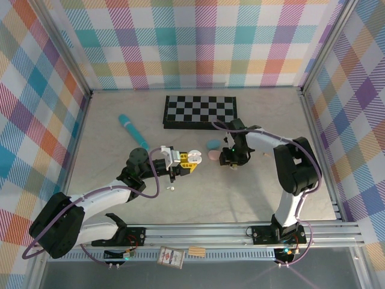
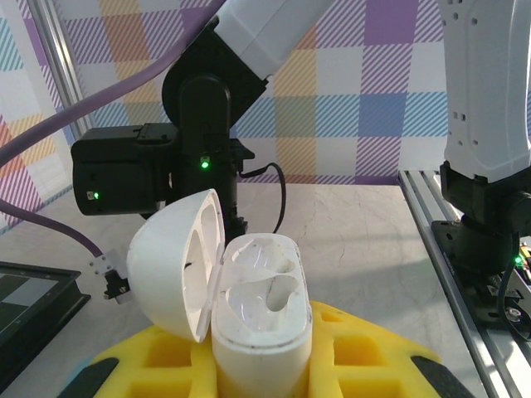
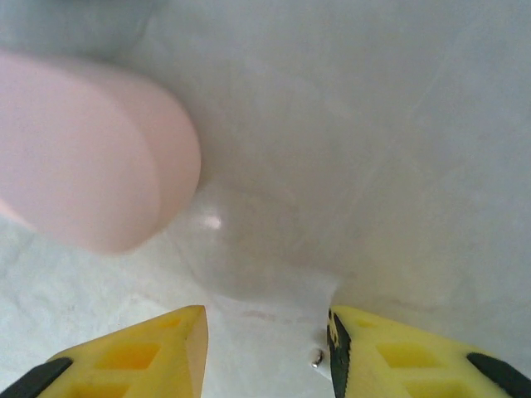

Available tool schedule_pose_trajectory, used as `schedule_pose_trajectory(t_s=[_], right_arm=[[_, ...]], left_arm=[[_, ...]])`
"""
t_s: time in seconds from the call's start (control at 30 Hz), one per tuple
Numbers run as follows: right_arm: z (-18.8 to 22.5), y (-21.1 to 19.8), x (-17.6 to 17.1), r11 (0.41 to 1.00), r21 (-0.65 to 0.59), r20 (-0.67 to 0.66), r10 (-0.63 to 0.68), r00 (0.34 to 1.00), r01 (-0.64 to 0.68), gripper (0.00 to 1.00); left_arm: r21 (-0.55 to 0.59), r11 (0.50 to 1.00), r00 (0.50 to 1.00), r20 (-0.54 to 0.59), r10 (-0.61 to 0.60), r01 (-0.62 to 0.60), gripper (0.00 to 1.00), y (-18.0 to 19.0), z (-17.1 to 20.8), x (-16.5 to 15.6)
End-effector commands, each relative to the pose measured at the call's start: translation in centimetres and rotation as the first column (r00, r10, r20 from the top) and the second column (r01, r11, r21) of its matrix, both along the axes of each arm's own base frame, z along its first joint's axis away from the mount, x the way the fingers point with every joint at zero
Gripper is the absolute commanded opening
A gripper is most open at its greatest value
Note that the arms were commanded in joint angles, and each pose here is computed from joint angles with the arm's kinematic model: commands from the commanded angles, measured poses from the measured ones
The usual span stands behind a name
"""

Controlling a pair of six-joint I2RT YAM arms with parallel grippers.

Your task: Insert the wireless bluetooth earbuds into the charging case

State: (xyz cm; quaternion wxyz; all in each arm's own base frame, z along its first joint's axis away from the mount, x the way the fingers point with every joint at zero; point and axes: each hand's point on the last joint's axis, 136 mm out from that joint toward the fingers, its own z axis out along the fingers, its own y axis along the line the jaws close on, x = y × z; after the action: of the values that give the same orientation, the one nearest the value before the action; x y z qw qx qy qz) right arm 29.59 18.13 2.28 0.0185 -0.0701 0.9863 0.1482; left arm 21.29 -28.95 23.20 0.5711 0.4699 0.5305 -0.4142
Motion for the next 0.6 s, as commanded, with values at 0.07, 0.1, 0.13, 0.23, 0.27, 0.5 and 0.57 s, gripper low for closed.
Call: schedule_pose_trajectory(t_s=[0.07, 0.1, 0.13, 0.23, 0.27, 0.5, 0.57], right_arm=[[2.4, 0.8, -2.7, 0.995, 0.072, -0.011, 0.068, 0.998, -0.067, 0.43], [3.2, 0.8, -2.4, 0.995, 0.081, 0.028, 0.053, 0.998, -0.055, 0.43], [3.8, 0.6, -2.0, 0.996, 0.078, 0.065, 0.028, 0.997, -0.033, 0.44], [5.6, -1.3, -1.0, 0.986, 0.069, 0.162, -0.162, 0.973, 0.153, 0.52], [5.8, -2.1, -1.0, 0.967, 0.074, 0.168, -0.252, 0.953, 0.243, 0.54], [3.7, -4.4, -2.9, 0.811, 0.120, 0.053, -0.581, 0.812, 0.572, 0.55], [3.1, -4.1, -3.0, 0.795, 0.127, 0.015, -0.599, 0.800, 0.593, 0.52]], left_arm=[[-0.001, 1.000, 1.000, 0.019, -0.010, 0.010, 0.02, 0.0, -0.1, 0.0], [-0.003, 1.000, 1.000, 0.020, -0.011, 0.011, 0.02, 0.0, 0.0, 0.0], [-0.003, 1.000, 1.000, 0.018, -0.011, 0.011, 0.02, 0.0, -0.1, 0.0], [-0.008, 1.000, 1.000, 0.020, -0.007, 0.008, 0.02, 0.1, 0.2, 0.0], [-0.008, 1.000, 1.000, 0.019, -0.007, 0.007, 0.02, 0.1, 0.2, 0.0], [-0.003, 1.000, 1.000, 0.016, -0.014, 0.014, 0.02, 0.0, 0.1, 0.0], [-0.003, 1.000, 1.000, 0.017, -0.016, 0.016, 0.02, 0.0, 0.1, -0.1]])
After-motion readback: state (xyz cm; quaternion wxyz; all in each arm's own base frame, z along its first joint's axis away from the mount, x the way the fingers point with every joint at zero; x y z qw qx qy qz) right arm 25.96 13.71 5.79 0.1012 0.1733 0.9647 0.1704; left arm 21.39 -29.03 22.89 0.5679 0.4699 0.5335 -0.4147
